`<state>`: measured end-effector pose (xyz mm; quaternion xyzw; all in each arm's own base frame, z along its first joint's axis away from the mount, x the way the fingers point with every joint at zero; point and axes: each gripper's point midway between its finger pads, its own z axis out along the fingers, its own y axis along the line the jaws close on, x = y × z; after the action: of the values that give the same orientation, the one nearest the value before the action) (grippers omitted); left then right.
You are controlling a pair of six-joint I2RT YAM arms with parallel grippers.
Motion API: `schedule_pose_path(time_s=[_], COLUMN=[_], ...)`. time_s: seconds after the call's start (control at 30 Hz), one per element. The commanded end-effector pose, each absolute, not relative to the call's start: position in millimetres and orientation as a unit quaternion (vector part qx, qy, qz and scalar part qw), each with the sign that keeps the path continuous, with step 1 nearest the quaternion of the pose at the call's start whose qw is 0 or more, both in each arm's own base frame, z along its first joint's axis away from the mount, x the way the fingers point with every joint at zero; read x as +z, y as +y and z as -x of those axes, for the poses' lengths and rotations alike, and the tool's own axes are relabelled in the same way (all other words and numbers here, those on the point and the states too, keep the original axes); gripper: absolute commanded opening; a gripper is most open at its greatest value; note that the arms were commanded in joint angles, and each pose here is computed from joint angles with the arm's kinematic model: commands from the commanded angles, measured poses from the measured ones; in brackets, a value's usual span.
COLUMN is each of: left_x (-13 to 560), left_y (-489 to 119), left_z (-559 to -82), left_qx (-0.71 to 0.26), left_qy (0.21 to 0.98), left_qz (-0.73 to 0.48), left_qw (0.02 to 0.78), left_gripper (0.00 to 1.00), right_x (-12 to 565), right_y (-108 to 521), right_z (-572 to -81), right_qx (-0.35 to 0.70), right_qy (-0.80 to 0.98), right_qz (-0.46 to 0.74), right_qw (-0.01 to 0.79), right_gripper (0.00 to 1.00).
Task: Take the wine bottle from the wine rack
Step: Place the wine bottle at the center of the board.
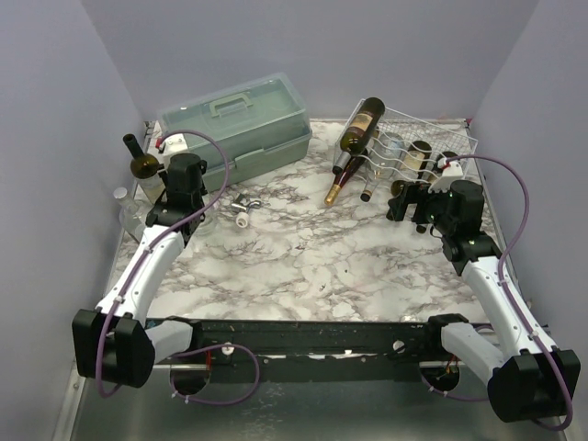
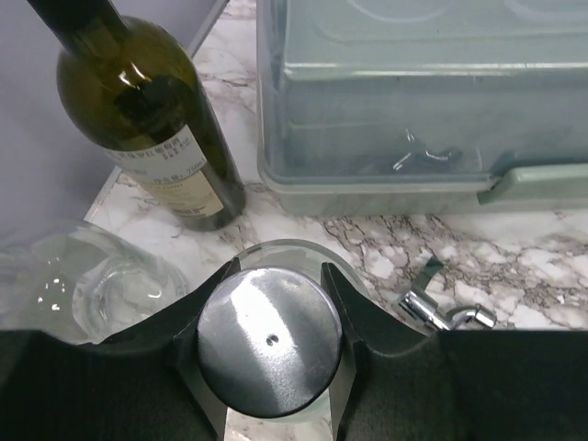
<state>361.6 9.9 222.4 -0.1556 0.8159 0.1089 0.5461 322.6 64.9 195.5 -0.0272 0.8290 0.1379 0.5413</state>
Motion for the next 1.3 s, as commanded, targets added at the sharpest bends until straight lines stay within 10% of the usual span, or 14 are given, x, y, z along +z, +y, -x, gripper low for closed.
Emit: schedule_pose_path(time_s=[0.0,0.63,0.93,1.27], left_x=[293.2,258.3,265.5,298.6], left_y=[20.6,45.7,50.4,36.0], left_z=[-391.1,-413.6,-404.5,-370.5], left_qx=[0.087,0.136,0.137,0.078], left_qy=[0.743,0.758,0.747,0.744], left_qz=[0.188,0.202,0.220,0.209], left_qw=[0.636,0.605,0.613,0.629], left_gripper=[0.00,0.02,0.65,0.83], right_x=[198.2,193.7,192.4,193.9], right_y=[59.4,57.0,56.8,60.6], right_z=[-323.5,-325.1,-325.6,-323.4], right_qx=[0.127,0.120,0.119,0.125], right_qy=[0.823,0.826,0.827,0.825], right_qz=[0.026,0.025,0.026,0.043], right_qw=[0.553,0.550,0.548,0.550], right_gripper=[1.00,1.00,1.00,1.00])
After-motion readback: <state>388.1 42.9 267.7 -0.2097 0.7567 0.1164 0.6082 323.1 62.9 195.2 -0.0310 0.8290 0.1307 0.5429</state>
